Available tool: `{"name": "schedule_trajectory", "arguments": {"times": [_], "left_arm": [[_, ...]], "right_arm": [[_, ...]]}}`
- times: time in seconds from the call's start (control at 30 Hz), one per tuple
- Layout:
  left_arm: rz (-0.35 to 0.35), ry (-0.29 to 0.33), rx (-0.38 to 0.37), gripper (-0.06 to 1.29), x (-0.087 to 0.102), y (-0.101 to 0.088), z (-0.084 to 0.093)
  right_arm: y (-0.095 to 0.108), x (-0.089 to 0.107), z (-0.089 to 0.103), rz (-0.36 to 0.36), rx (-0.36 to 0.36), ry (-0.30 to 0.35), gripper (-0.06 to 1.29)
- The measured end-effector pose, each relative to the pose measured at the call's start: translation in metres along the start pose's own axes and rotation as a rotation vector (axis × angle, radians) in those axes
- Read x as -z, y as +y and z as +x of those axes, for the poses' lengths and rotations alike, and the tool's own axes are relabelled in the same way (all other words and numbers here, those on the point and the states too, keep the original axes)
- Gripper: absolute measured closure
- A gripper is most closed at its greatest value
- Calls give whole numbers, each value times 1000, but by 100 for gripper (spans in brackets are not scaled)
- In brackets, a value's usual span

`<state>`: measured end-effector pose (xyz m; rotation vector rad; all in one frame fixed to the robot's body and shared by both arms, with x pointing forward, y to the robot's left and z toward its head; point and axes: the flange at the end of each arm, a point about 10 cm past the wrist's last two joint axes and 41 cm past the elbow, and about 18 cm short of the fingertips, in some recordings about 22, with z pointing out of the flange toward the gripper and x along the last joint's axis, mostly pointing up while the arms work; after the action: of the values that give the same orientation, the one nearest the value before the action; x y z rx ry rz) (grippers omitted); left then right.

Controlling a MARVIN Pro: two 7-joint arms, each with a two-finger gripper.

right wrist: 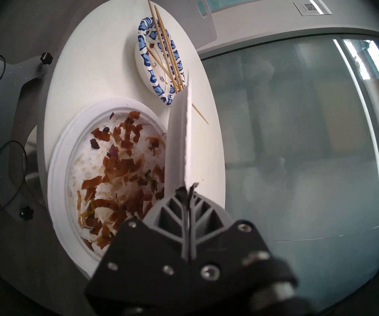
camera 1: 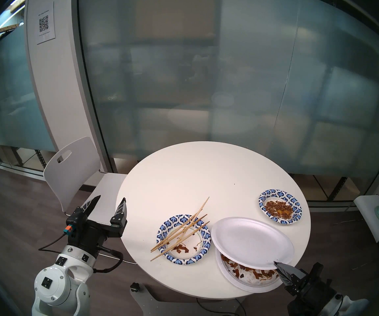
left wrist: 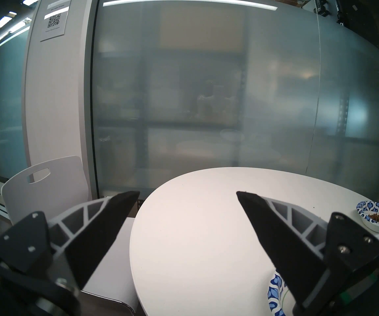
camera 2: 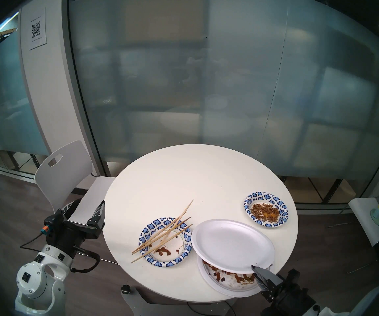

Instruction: Stack the plates into one stack

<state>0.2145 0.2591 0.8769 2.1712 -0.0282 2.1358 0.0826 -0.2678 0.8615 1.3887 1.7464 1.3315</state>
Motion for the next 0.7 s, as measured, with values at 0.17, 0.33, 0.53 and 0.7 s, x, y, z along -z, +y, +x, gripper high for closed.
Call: {"name": "schedule_trajectory", "arguments": {"times": [0.17,0.33,0.53,0.7], "left_arm": [[0,0,0,1,0,0,0],[0,0,0,1,0,0,0],[0,0,0,1,0,0,0],[0,0,0,1,0,0,0]], "right_arm": [[-6,5,4,14,3,-17,125],[-10,6,8,26,4,-25,125],[-14,7,12,42,3,-34,125],[-17,8,14,59,-1,-48,125]]}}
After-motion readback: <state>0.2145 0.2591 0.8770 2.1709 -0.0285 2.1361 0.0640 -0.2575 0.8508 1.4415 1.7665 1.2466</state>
